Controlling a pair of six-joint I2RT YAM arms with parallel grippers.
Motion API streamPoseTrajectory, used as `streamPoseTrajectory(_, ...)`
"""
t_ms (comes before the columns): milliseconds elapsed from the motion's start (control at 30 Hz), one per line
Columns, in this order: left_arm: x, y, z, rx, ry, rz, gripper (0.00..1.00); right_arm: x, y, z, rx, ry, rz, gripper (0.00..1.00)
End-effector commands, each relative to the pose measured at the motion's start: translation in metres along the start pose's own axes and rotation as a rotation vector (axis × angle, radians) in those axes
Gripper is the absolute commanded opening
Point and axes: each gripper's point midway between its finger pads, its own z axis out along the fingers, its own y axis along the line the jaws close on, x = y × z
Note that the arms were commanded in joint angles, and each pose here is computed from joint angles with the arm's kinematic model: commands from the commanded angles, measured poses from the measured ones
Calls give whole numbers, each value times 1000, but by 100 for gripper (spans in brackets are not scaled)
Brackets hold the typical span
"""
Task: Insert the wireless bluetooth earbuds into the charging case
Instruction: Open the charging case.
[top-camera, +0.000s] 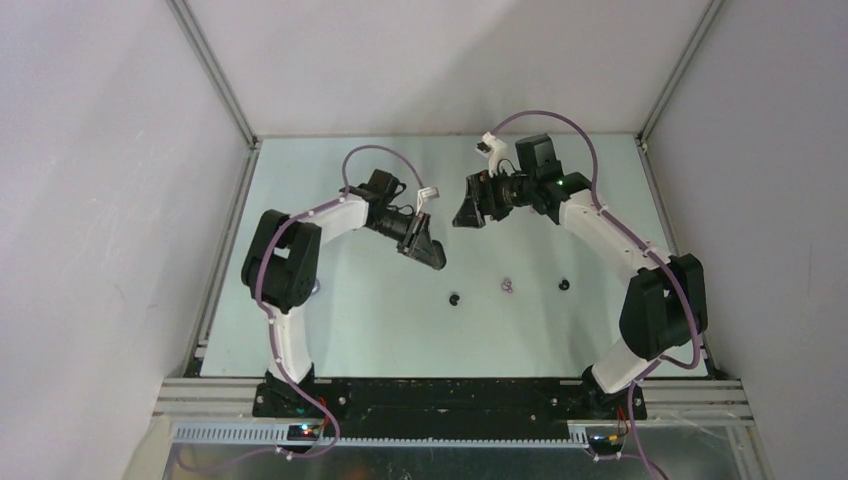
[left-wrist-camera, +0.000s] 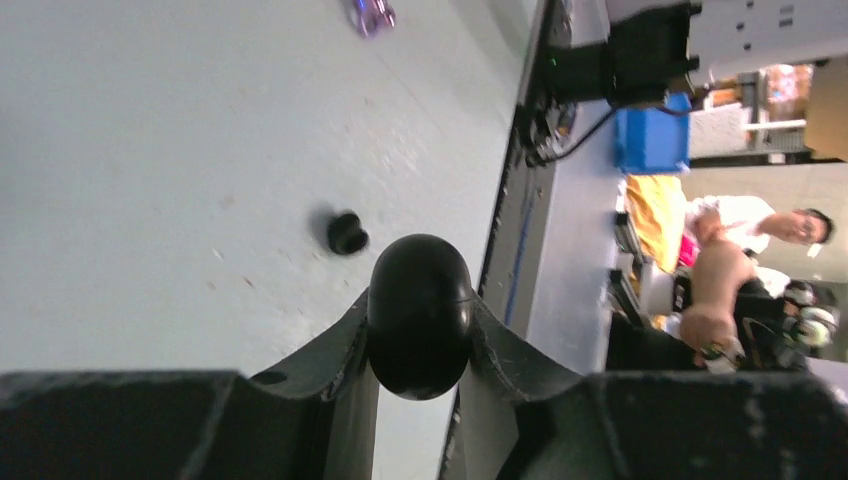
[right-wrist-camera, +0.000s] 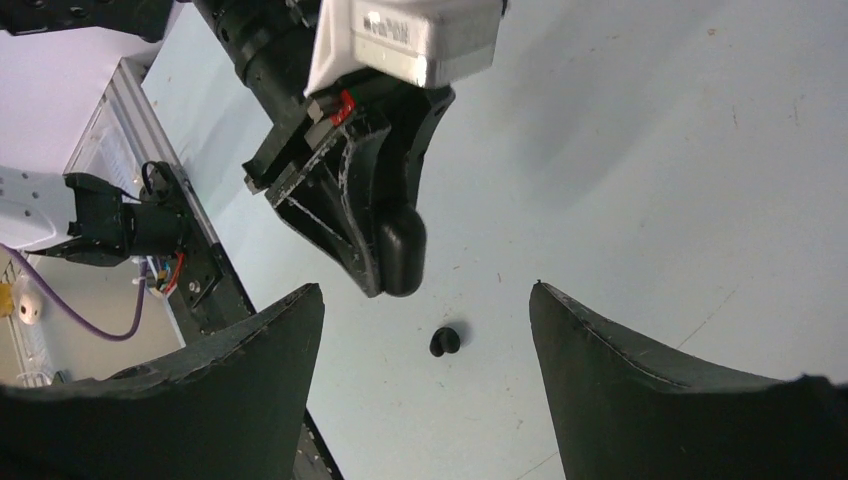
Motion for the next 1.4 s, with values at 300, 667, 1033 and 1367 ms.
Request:
streamPoseTrajectory(300,-88,-92,-57,-162,-353,534,0,-29,49,-54,-18,-119,-258,81)
streamPoseTrajectory(667,-46,-149,-56,-180,-446,899,0,-21,126,-85,-89,-206,-552,84)
streamPoseTrajectory(1033,-42,-158,-39,-72,-415,870,0,-1,126,-59,-76,-191,-563,85)
streamPoseTrajectory(1367,-28,-157,-23,12,-353,840,0,-10,100,-44,39,-210,-532,86)
